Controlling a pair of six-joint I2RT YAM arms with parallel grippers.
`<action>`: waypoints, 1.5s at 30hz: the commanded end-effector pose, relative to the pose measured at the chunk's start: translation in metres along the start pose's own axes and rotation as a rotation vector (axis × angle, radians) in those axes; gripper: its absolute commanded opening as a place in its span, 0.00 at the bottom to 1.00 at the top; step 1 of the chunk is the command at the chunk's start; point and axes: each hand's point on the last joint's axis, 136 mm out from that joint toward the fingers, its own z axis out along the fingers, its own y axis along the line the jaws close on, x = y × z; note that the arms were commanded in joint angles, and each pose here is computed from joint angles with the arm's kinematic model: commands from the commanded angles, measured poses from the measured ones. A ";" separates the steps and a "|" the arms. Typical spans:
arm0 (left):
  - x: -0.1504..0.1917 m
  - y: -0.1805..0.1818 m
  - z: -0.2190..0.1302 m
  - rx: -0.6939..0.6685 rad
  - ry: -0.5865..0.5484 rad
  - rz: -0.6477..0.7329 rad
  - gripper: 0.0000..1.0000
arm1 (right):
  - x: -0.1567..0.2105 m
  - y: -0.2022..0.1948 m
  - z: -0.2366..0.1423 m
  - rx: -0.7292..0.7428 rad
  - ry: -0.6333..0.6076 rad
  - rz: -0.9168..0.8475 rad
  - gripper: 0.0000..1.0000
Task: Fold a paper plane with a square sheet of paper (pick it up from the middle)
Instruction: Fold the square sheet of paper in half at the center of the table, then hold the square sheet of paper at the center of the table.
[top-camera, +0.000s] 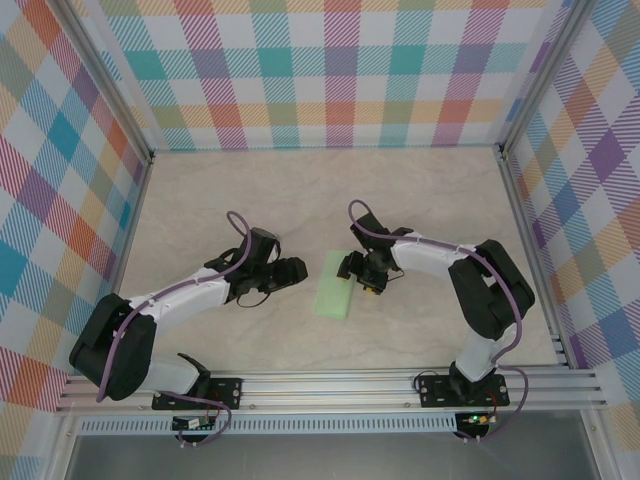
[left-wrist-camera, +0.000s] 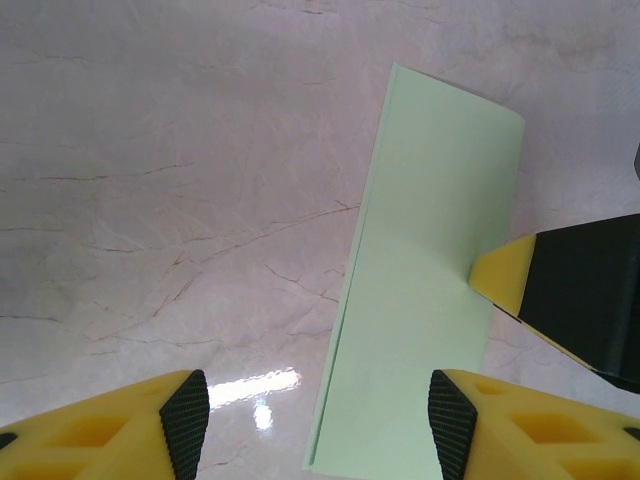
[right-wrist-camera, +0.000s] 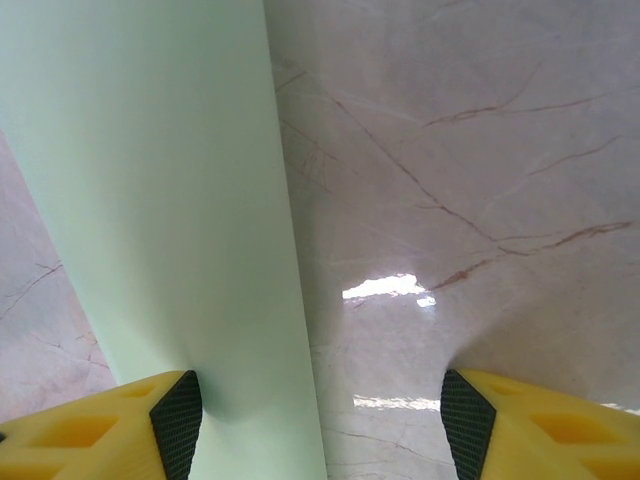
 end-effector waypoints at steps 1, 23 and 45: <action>-0.001 -0.008 -0.004 0.004 -0.007 0.011 0.62 | 0.002 -0.011 0.006 0.070 0.013 0.021 0.68; -0.003 -0.012 -0.005 0.016 -0.009 0.015 0.57 | 0.004 -0.031 0.017 0.202 0.021 0.003 0.68; 0.003 -0.049 0.046 0.049 0.112 0.032 0.09 | 0.006 -0.045 0.027 0.262 0.034 0.024 0.67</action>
